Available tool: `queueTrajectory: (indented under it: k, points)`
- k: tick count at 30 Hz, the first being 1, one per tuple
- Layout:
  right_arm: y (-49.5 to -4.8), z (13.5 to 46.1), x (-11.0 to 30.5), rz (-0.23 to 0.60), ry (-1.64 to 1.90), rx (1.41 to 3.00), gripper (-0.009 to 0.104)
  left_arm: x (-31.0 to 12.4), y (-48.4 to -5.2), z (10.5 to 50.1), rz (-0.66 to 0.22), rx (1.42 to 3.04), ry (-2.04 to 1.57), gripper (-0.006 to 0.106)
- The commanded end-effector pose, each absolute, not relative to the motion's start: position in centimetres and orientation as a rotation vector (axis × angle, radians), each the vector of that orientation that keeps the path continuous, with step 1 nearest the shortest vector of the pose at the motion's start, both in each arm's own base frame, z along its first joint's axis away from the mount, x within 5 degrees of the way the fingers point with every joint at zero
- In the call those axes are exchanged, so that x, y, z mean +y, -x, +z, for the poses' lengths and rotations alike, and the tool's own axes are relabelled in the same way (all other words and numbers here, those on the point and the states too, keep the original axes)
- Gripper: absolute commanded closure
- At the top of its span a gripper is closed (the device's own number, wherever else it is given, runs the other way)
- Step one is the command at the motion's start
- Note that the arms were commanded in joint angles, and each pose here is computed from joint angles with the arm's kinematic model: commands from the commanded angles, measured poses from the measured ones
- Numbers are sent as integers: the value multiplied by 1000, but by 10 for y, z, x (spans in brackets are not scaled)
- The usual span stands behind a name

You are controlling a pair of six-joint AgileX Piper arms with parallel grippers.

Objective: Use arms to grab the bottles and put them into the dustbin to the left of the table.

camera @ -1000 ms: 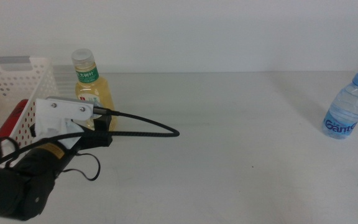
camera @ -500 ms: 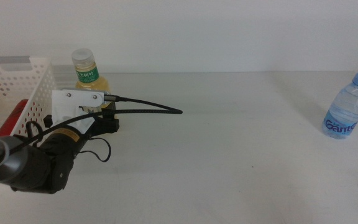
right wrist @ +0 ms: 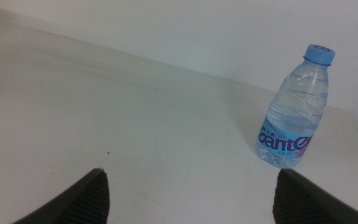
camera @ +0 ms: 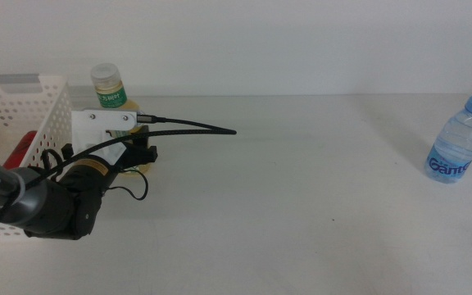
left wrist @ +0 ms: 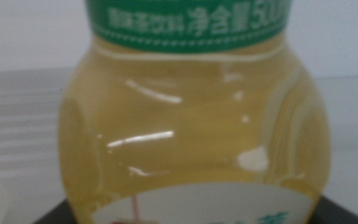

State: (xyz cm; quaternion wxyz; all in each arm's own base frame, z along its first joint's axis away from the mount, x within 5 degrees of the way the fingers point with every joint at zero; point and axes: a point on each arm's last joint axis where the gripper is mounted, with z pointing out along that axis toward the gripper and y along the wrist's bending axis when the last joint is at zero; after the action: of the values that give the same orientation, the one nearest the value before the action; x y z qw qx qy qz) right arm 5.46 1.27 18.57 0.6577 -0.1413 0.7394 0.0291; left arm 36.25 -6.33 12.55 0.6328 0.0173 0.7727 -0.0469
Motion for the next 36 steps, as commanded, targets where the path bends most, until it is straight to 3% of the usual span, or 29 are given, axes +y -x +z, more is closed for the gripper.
queueTrajectory:
  k: [1,5,7,13,17,25,31,36]
  points:
    - [-53,197,12,46,317,1561,19,-62,-368,157,-127,1635,7,52]
    - [-53,197,12,46,317,1561,19,-67,-363,167,-147,1703,-41,93]
    - [-53,197,12,46,317,1561,19,-66,-357,176,-152,1721,-45,103]
    - [-53,197,12,46,317,1561,19,-62,-331,212,-165,1723,-55,99]
    - [-53,197,12,46,317,1561,19,-60,-309,241,-180,1808,-76,95]
    - [-53,197,12,46,317,1561,19,-48,-269,298,-187,1888,-67,95]
    - [-53,197,12,46,317,1561,19,-33,-262,331,-141,2131,-63,95]
    - [-53,197,12,46,317,1561,19,-17,-264,364,-84,2242,-81,95]
